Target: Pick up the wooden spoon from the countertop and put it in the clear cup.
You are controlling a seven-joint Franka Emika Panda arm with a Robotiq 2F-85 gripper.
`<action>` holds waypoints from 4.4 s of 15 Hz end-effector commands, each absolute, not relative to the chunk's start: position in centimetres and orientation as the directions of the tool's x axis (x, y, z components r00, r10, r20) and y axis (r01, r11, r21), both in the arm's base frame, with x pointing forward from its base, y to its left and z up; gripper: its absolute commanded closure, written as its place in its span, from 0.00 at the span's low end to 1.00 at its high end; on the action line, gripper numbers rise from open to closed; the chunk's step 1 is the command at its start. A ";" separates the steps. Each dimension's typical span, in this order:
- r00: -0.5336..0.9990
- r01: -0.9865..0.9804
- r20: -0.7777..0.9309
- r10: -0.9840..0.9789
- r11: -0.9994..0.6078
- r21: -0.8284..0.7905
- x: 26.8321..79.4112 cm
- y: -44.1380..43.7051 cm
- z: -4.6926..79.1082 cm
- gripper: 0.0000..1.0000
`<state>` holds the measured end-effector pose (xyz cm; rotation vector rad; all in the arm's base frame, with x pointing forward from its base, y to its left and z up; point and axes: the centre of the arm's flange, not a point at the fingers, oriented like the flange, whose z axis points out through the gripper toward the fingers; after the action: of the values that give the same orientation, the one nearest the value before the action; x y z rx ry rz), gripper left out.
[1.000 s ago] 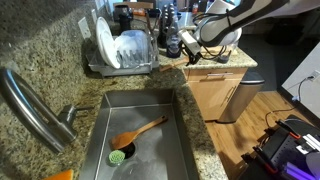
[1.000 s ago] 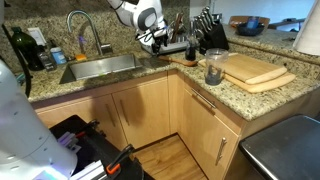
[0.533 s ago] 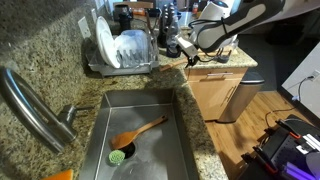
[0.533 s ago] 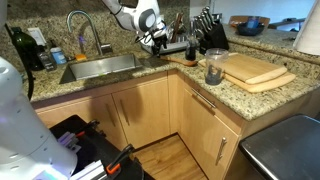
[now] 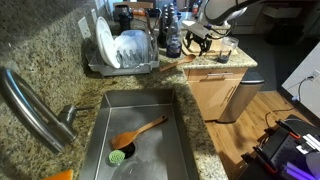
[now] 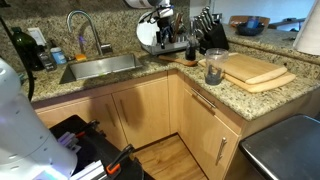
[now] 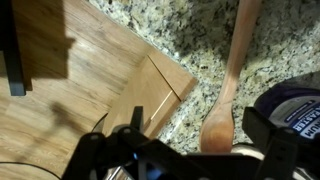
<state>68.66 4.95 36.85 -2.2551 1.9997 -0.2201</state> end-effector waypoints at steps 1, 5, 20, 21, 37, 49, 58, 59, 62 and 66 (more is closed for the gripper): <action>0.117 -0.976 0.029 -0.993 -0.121 -0.183 68.7 5.0 36.7 0.00; 0.053 -0.982 0.024 -0.998 -0.057 -0.179 71.7 4.3 32.2 0.00; 0.020 -0.981 -0.076 -0.997 -0.005 -0.194 75.4 5.1 24.3 0.00; 0.008 -0.986 -0.027 -1.000 -0.004 -0.164 73.4 5.0 24.9 0.00; -0.031 -0.980 -0.088 -0.996 0.048 -0.194 77.1 4.8 25.0 0.00; -0.074 -0.975 -0.064 -0.995 0.086 -0.204 79.2 5.4 22.8 0.00; -0.104 -0.986 -0.028 -0.994 0.106 -0.131 77.6 4.7 22.5 0.00; -0.114 -0.987 -0.024 -0.993 0.116 -0.111 77.5 4.3 22.3 0.00; -0.141 -0.986 -0.021 -0.990 0.142 -0.086 77.2 3.3 21.8 0.34; -0.146 -0.984 -0.040 -0.989 0.149 -0.098 77.4 2.9 22.5 0.62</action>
<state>77.22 3.70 23.12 -1.9993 2.2700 -0.1157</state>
